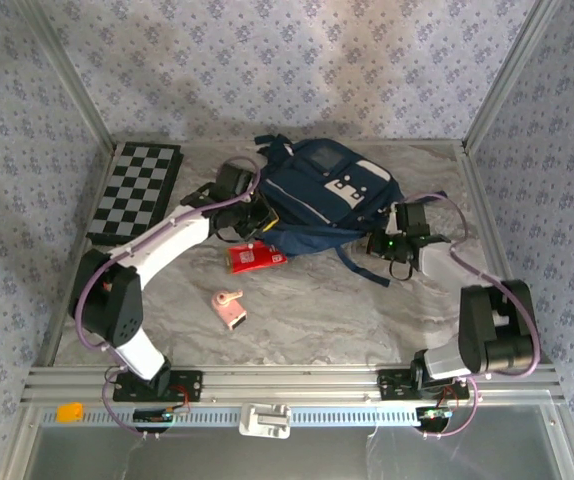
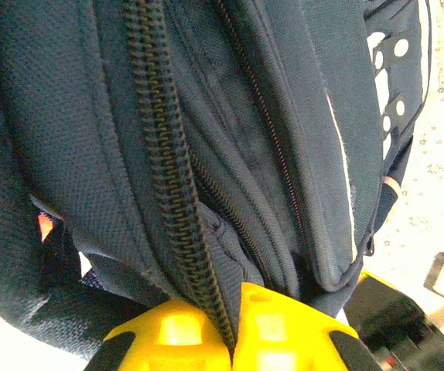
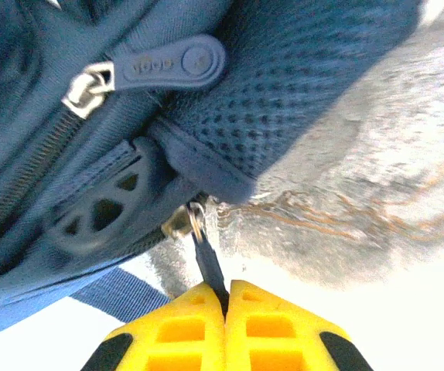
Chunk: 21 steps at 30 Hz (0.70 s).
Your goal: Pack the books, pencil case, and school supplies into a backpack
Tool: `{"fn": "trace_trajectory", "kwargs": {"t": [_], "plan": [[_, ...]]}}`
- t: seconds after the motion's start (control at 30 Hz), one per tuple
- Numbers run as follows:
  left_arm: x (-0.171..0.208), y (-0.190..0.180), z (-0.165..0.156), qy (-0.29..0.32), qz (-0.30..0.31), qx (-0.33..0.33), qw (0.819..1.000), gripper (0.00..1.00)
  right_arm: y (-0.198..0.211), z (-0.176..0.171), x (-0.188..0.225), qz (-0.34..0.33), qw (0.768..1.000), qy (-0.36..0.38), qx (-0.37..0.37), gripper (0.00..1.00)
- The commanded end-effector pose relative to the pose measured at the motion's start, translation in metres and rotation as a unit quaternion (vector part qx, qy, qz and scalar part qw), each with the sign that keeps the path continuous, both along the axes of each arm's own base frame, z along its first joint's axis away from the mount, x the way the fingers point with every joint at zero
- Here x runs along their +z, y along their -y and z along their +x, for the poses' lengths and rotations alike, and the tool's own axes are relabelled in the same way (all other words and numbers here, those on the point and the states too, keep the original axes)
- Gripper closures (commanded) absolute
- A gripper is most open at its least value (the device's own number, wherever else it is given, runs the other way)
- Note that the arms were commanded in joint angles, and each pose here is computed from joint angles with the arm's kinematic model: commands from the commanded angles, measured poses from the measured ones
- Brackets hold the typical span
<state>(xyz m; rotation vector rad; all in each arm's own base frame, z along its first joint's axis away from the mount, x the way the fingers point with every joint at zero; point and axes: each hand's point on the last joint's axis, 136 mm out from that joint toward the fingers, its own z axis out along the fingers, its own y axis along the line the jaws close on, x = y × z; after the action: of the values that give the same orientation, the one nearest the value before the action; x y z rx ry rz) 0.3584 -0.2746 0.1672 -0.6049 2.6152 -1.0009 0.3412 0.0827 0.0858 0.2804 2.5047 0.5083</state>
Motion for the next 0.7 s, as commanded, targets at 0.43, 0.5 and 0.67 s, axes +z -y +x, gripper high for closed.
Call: {"fn": "trace_trajectory", "kwargs": {"t": [0.43,0.5,0.67], "plan": [[-0.001,0.031,0.05,0.058,0.05,-0.084,0.994,1.0,0.038,-0.064,0.0,0.004,0.991,-0.03,-0.133,0.9],[-0.005,0.021,0.048,0.052,0.068,-0.08,0.993,1.0,0.035,-0.056,0.008,-0.004,0.991,-0.034,-0.131,0.82],[0.01,0.013,0.038,0.068,0.056,-0.081,0.993,0.71,0.013,-0.035,0.021,-0.034,0.995,-0.026,-0.094,0.6]]}}
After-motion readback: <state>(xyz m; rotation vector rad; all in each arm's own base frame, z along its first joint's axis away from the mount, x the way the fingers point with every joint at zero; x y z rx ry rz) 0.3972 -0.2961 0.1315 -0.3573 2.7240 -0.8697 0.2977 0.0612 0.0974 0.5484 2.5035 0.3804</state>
